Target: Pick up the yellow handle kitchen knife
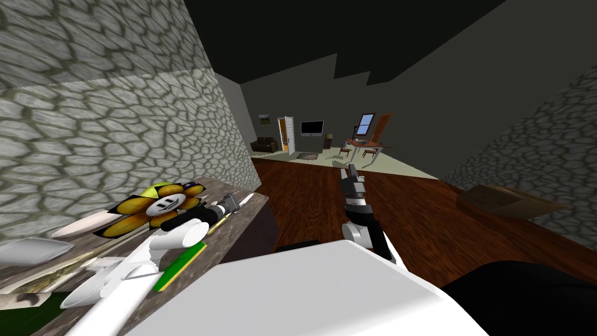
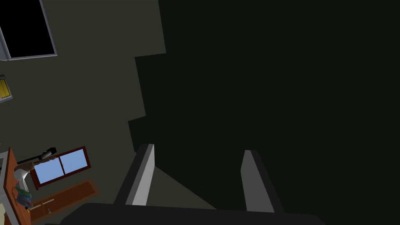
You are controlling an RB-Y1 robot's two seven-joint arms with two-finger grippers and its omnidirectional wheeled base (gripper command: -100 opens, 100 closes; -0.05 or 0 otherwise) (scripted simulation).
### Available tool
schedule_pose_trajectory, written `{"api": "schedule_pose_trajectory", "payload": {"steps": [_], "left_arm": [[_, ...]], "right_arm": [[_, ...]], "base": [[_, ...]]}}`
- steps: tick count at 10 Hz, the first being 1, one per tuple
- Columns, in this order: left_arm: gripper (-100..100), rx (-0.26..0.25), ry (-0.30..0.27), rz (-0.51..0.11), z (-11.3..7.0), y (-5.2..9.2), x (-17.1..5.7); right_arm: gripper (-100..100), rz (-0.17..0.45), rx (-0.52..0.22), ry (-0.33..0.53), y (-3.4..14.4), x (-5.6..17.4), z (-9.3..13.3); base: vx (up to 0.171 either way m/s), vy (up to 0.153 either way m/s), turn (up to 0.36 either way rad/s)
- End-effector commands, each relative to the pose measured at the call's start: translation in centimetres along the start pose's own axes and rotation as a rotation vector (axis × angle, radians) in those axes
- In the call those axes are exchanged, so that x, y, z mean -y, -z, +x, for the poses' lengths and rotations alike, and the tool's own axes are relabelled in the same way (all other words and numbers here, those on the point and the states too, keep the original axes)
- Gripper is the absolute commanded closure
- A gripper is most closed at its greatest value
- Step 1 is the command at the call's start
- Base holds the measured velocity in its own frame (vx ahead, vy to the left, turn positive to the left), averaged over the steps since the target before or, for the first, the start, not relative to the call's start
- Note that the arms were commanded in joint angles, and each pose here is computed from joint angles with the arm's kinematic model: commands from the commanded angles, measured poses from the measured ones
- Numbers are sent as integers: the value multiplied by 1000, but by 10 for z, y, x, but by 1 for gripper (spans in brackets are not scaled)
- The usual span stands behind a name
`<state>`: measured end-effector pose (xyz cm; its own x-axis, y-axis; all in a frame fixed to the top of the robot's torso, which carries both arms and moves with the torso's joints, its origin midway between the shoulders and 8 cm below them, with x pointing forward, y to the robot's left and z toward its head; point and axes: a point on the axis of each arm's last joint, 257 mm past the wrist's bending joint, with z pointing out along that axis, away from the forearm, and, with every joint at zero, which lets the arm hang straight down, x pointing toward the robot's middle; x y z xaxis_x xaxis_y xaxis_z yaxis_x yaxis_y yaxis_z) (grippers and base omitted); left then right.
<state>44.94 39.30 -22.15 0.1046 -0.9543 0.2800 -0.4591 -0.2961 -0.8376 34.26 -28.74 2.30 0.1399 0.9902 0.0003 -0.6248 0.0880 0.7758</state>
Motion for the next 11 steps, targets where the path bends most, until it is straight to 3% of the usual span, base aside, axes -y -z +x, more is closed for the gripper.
{"api": "schedule_pose_trajectory", "payload": {"steps": [1, 2, 5, 6, 9, 10, 11], "left_arm": [[-100, 20, 22, -53, -9, 0, -11], [-100, 22, 22, -59, -9, 0, -12], [-100, 73, 105, -172, -37, 4, -30], [-100, 83, 105, -198, -39, 5, -37], [-100, 146, 194, -312, -67, 16, -56], [-100, 153, 193, -331, -69, 17, -61], [-100, 186, 240, -380, -82, 24, -69]], "right_arm": [[0, 0, 0, 0, 0, 0, 0], [0, 0, 0, 0, 0, 0, 0], [0, 0, 0, 0, 0, 0, 0], [0, 0, 0, 0, 0, 0, 0], [0, 0, 0, 0, 0, 0, 0], [0, 0, 0, 0, 0, 0, 0], [0, 0, 0, 0, 0, 0, 0]], "base": [[64, -22, 25], [25, -5, -5], [65, -17, 33], [76, -24, 25], [88, -18, 34], [77, -16, 24], [80, -39, 37]]}}
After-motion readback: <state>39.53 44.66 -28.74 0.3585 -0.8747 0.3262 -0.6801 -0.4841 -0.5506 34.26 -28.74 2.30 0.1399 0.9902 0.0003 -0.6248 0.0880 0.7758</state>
